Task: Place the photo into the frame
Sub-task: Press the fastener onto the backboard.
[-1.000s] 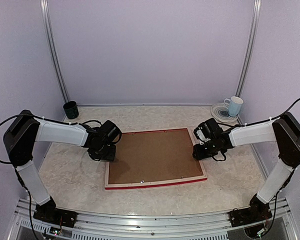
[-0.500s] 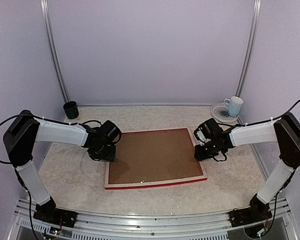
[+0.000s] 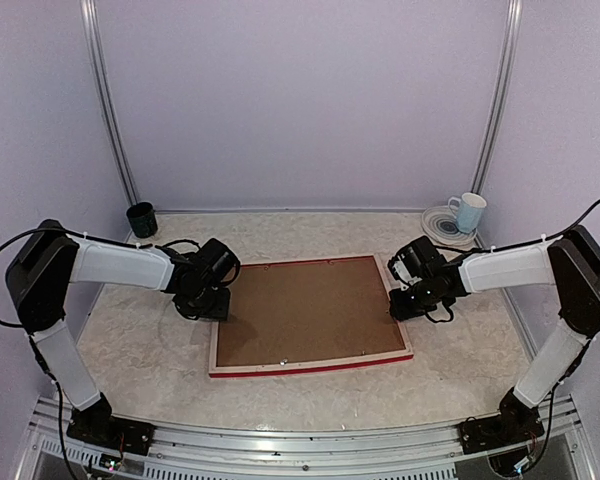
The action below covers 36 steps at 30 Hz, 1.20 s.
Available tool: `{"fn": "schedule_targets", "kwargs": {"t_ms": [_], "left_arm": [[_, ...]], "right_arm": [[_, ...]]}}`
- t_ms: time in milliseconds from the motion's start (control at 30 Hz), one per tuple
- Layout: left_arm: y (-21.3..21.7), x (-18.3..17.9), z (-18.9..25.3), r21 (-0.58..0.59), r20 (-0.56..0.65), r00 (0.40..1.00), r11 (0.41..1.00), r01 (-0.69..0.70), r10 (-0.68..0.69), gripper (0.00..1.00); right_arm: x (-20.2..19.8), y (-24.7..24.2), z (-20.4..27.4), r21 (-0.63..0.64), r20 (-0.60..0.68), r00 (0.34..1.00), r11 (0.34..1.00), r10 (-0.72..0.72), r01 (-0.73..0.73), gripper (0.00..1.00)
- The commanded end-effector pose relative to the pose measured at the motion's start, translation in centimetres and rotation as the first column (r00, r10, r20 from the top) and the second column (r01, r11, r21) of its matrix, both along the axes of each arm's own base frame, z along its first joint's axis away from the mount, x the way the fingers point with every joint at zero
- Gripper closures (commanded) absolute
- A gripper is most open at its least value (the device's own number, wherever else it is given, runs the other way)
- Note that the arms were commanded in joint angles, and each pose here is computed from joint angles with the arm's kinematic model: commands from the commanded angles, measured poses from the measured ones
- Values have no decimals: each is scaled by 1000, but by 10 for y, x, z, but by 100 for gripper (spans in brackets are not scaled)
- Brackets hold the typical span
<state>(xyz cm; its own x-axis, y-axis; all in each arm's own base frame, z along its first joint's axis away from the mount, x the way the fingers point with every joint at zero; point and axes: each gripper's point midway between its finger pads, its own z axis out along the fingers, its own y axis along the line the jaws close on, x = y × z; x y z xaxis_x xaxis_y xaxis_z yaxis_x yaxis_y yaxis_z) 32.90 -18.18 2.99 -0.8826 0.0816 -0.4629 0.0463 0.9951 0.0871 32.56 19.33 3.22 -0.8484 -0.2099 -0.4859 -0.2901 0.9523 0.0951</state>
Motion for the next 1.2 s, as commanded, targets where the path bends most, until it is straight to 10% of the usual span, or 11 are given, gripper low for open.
{"fn": "schedule_targets", "kwargs": {"t_ms": [0, 700, 1167], "left_arm": [[7, 2, -2, 21, -15, 1000, 1000, -4, 4, 47], [23, -24, -46, -29, -130, 991, 999, -39, 35, 76], [17, 5, 18, -31, 9, 999, 999, -37, 38, 71]], "right_arm": [[-6, 0, -5, -21, -15, 1000, 1000, 17, -17, 79], [-6, -3, -8, -35, -10, 1000, 999, 16, -17, 79], [-6, -3, -8, -31, -8, 1000, 999, 16, -16, 78]]}}
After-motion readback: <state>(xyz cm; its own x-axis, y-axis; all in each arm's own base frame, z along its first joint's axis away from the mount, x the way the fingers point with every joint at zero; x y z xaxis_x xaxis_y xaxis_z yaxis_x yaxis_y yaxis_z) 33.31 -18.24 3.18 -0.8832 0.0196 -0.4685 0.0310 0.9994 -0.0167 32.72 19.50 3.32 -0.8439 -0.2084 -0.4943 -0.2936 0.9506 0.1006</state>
